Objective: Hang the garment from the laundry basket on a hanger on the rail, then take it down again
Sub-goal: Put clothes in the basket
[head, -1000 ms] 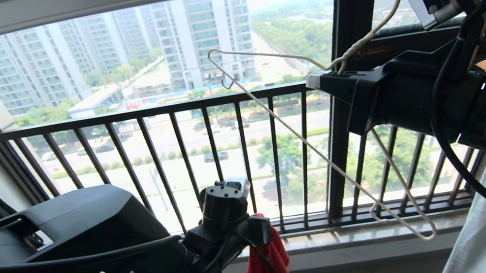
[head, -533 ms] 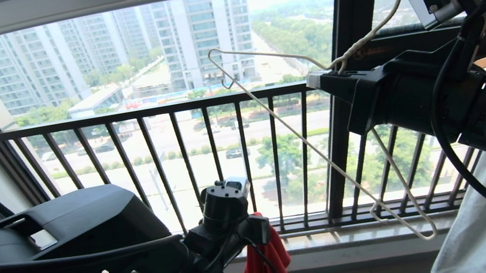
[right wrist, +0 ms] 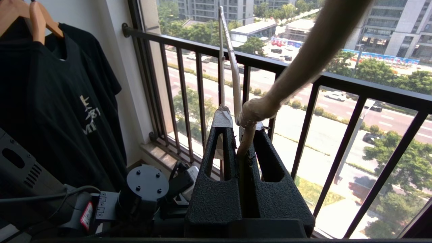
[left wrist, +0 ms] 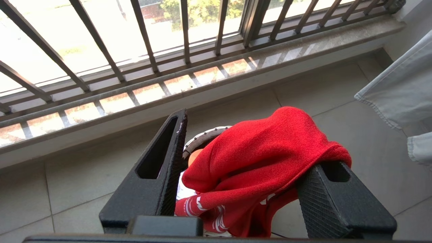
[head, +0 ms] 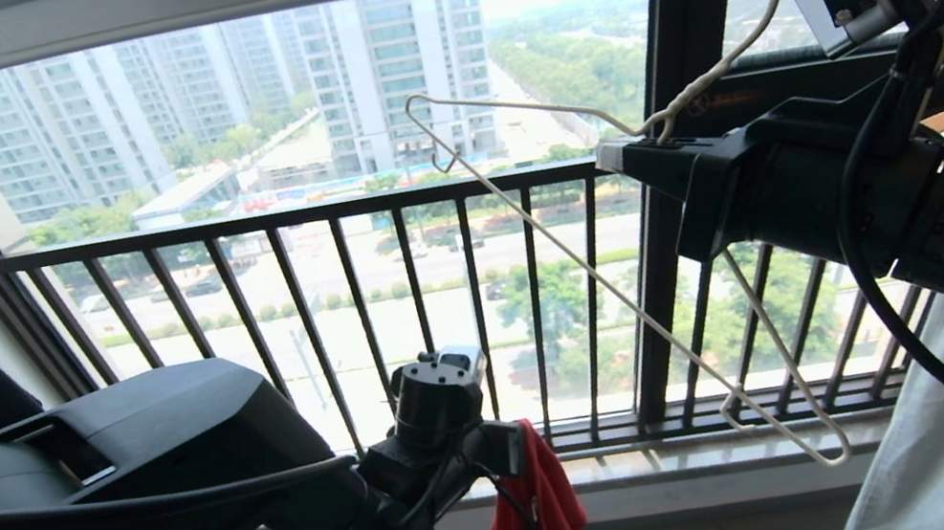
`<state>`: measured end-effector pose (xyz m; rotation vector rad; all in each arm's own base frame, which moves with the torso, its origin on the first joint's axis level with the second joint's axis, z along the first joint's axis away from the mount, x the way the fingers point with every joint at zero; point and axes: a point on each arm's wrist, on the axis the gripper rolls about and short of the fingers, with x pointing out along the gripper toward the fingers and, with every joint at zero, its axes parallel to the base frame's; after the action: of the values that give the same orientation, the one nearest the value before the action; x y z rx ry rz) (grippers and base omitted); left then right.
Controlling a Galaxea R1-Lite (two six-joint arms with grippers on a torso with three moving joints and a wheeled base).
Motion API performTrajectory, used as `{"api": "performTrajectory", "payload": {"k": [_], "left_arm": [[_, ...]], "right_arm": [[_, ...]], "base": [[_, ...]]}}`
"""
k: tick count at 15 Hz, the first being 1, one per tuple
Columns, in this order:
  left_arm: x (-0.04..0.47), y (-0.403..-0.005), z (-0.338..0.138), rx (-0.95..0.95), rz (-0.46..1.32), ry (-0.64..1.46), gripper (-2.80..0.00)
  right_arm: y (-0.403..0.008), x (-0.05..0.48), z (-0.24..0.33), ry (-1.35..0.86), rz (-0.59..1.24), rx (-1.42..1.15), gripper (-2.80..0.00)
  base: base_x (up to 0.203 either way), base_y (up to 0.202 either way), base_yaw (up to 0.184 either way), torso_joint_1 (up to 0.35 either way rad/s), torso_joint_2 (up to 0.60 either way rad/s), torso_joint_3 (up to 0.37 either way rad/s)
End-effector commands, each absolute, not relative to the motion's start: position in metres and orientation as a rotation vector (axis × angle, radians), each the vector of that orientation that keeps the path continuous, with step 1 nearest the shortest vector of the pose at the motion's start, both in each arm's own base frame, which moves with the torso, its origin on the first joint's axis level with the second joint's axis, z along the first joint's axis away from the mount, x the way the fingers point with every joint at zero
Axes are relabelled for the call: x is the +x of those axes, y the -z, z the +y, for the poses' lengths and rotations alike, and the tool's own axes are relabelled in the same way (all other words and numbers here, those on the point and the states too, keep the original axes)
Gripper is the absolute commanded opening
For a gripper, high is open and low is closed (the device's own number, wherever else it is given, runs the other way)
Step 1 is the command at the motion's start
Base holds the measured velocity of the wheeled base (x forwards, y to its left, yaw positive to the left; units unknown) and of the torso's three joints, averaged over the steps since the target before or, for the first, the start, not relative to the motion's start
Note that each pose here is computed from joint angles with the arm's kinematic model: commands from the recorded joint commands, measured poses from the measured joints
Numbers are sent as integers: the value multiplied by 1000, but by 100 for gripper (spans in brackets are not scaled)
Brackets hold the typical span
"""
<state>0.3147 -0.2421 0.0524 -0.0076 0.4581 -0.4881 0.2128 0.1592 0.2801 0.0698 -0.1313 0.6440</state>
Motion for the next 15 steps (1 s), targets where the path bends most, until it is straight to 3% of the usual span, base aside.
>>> {"api": "performTrajectory", "payload": {"k": [1, 4, 9, 15], "left_arm": [[314, -54, -242, -7, 455, 488, 0], [310, -55, -239, 71, 517, 490, 0], [322, -49, -241, 81, 525, 437, 0], [338, -52, -251, 26, 684, 308, 0]], "right_arm": [[-281, 213, 159, -645, -136, 71, -280], [-281, 213, 159, -645, -136, 71, -280], [-281, 213, 159, -645, -136, 71, -280], [-281, 212, 159, -645, -139, 73, -280]], "base": [[0, 0, 0, 0, 0, 0], [0, 0, 0, 0, 0, 0], [0, 0, 0, 0, 0, 0], [0, 0, 0, 0, 0, 0]]}}
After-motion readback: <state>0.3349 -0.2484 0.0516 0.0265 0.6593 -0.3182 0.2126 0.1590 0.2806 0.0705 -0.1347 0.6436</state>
